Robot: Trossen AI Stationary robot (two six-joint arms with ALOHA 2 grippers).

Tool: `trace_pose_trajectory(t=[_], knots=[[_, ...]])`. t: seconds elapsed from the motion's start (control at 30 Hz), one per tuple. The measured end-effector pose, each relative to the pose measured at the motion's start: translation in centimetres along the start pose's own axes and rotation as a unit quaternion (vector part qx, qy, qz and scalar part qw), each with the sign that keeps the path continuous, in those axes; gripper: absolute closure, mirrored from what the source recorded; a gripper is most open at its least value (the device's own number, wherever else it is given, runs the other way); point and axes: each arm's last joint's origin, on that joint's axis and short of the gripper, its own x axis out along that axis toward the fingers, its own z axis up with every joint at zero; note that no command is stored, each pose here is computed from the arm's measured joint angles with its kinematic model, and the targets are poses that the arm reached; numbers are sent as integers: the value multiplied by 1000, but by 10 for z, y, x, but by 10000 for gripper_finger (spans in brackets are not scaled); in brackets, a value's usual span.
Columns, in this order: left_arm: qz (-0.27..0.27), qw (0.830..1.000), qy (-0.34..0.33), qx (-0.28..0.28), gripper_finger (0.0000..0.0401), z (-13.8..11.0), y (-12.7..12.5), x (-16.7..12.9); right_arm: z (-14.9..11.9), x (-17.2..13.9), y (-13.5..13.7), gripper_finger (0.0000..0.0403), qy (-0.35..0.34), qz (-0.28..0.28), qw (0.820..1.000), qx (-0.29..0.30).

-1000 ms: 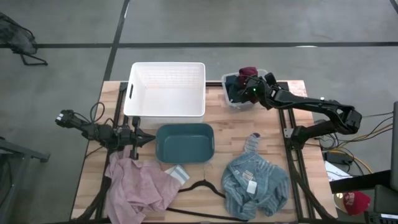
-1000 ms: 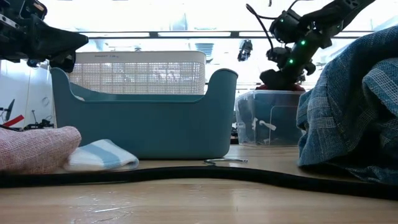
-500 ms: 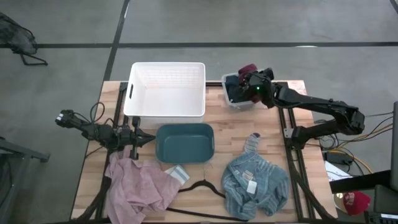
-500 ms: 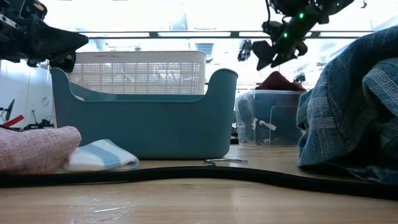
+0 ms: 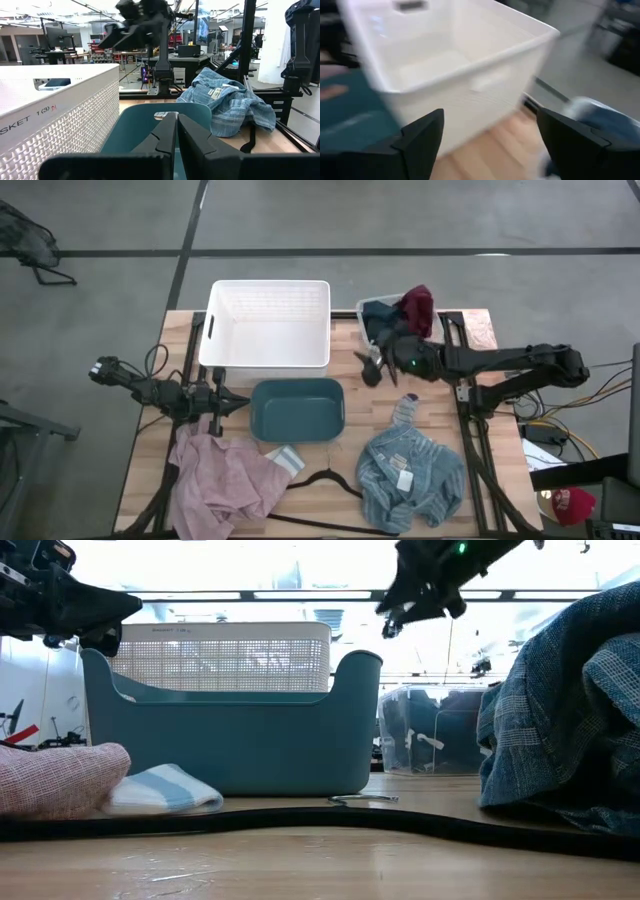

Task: Pick & Place Cloths
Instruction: Put the pink polo shirt into the white bin

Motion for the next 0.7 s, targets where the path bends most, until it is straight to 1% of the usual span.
trace_pose_trajectory(t=[0.1, 0.2, 0.3, 0.43, 0.57, 0.7], knots=[[0, 1000, 0, 0, 375, 0, 0, 0, -1, -9, 20, 109, -35, 45, 998, -4], [0, 1000, 0, 0, 375, 0, 0, 0, -2, -18, 37, 129, -80, 87, 993, -10], [0, 1000, 0, 0, 375, 0, 0, 0, -9, -25, 49, 149, -101, 117, 988, -24], [0, 1000, 0, 0, 375, 0, 0, 0, -12, -36, 62, 172, -115, 152, 981, -20], [0, 1000, 0, 0, 375, 0, 0, 0, -13, -48, 73, 190, -133, 180, 974, -44], [0, 1000, 0, 0, 375, 0, 0, 0, -14, -54, 79, 207, -144, 194, 969, -56]])
